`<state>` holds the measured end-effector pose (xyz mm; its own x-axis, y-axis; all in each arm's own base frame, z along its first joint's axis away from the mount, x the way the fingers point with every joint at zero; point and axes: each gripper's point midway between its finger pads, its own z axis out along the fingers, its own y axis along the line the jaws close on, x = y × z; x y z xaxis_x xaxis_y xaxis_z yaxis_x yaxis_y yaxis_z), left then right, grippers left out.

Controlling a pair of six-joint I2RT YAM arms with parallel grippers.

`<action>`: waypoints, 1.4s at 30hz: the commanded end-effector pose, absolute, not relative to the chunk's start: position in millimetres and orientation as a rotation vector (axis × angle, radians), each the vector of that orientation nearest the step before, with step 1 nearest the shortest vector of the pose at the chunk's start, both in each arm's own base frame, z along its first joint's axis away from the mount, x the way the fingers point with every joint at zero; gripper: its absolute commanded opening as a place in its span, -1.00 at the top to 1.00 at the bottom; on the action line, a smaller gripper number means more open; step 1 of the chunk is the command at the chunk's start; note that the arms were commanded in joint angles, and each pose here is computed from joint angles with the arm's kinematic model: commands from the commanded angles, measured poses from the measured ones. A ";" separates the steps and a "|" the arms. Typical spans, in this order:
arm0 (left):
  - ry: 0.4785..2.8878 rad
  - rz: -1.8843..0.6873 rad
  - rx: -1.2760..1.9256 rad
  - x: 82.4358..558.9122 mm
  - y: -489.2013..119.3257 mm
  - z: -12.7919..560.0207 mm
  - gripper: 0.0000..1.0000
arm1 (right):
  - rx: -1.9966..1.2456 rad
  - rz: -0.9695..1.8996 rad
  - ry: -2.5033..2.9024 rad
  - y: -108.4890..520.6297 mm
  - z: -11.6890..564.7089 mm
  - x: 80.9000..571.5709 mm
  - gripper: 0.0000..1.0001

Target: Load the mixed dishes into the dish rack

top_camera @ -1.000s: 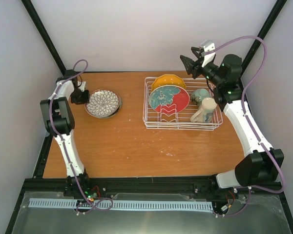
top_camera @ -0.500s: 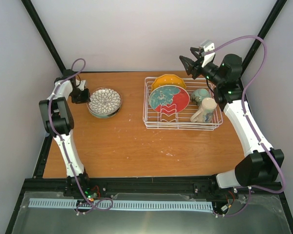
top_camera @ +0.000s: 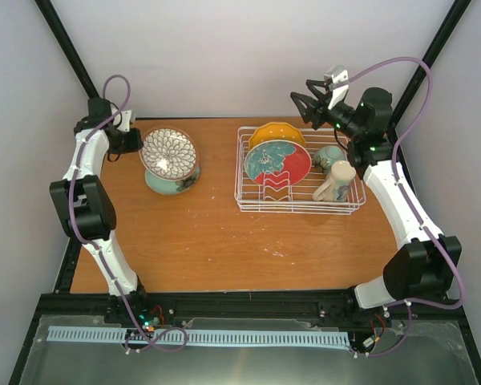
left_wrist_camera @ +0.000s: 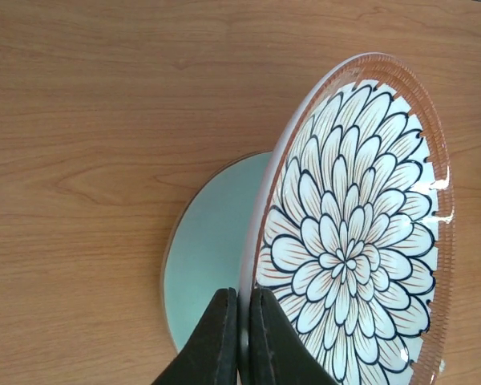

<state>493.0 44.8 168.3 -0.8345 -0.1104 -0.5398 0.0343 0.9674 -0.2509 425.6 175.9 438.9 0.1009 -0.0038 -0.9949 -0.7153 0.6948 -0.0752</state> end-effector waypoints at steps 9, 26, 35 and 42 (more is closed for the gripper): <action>2.345 -0.535 0.030 499.8 16.0 204.6 0.99 | -0.681 0.861 1.390 207.2 430.8 430.7 -0.14; 1.999 -0.832 0.253 484.5 -33.2 329.0 0.99 | -0.840 1.266 1.546 276.1 361.5 446.2 -0.20; 1.811 -0.953 0.390 448.7 -58.6 388.5 0.99 | -1.137 1.368 1.631 315.8 315.5 433.6 -0.23; 1.666 -0.813 0.511 416.2 -92.0 417.2 0.99 | -1.217 1.448 1.609 325.9 309.1 423.6 -0.22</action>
<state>449.3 -56.3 348.6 -0.4953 -0.1441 -0.8567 0.5458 0.7156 -0.4360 446.3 327.6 312.5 -0.3431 -0.1830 -0.9213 -0.9391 0.0456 0.3406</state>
